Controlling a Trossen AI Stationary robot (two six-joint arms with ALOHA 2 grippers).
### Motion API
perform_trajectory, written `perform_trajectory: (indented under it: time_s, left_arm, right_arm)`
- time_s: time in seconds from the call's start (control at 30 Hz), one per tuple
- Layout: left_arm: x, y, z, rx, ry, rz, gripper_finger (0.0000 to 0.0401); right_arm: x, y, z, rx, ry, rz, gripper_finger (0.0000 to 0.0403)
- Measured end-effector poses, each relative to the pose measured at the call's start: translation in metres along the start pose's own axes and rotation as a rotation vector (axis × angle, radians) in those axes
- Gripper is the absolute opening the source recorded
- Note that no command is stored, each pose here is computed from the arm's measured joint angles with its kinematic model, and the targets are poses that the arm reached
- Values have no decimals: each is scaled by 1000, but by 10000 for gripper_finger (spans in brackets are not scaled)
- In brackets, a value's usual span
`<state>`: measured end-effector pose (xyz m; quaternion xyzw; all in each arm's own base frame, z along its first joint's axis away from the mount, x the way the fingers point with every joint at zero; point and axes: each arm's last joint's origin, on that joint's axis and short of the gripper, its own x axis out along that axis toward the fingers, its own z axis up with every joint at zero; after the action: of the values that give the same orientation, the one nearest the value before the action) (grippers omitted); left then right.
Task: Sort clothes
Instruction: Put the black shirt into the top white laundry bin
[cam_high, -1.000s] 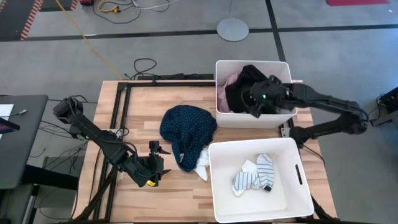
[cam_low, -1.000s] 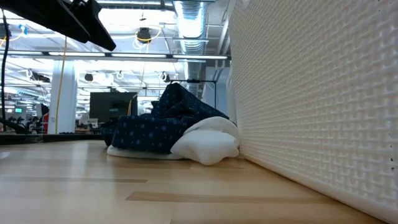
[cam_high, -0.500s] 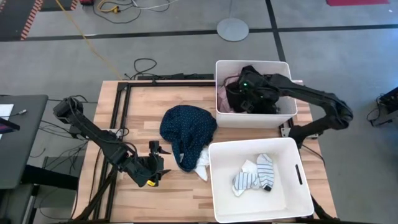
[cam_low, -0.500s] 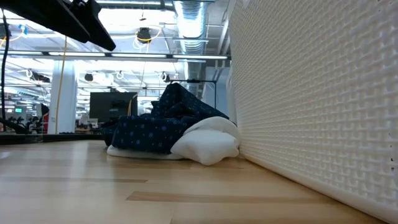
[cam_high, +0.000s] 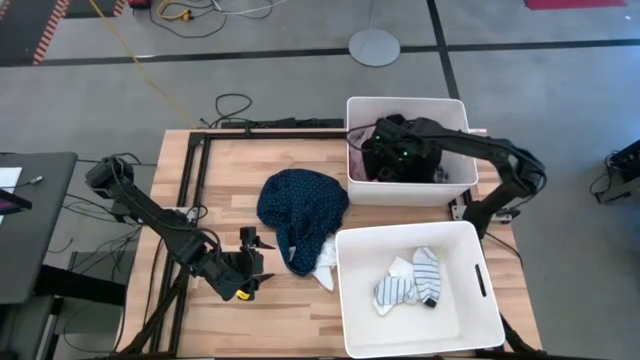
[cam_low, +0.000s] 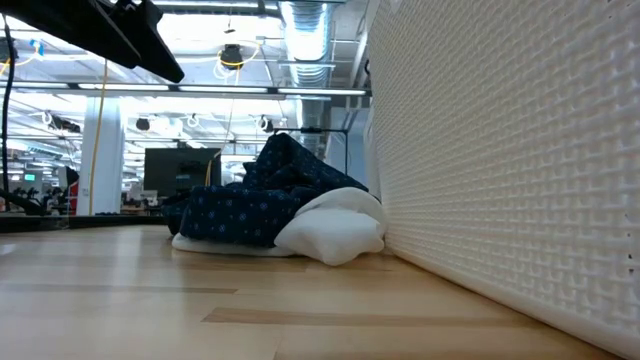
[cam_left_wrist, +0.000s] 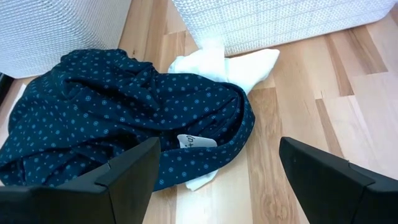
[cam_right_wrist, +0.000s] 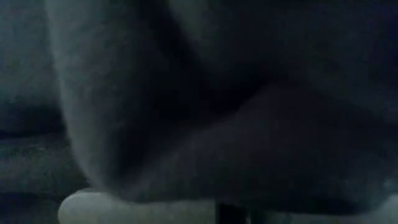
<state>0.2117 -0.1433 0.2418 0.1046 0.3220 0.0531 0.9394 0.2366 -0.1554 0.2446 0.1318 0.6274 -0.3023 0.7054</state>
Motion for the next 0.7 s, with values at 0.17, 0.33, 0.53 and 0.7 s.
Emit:
perform_trajectory:
  time_s: [0.17,0.33,0.53,0.7]
  left_arm:
    - [0,0,0,0,1,-1,322]
    - [0,0,0,0,1,-1,322]
    - [0,0,0,1,1,-1,322]
    - [0,0,-1,10,6,1,322]
  right_arm:
    - [0,1,1,3,-11,31,29]
    - [1,2,2,13,-13,75,29]
    - [-21,1,-7,18,-84,95,37]
    - [-64,-4,-27,32,-259,116,72]
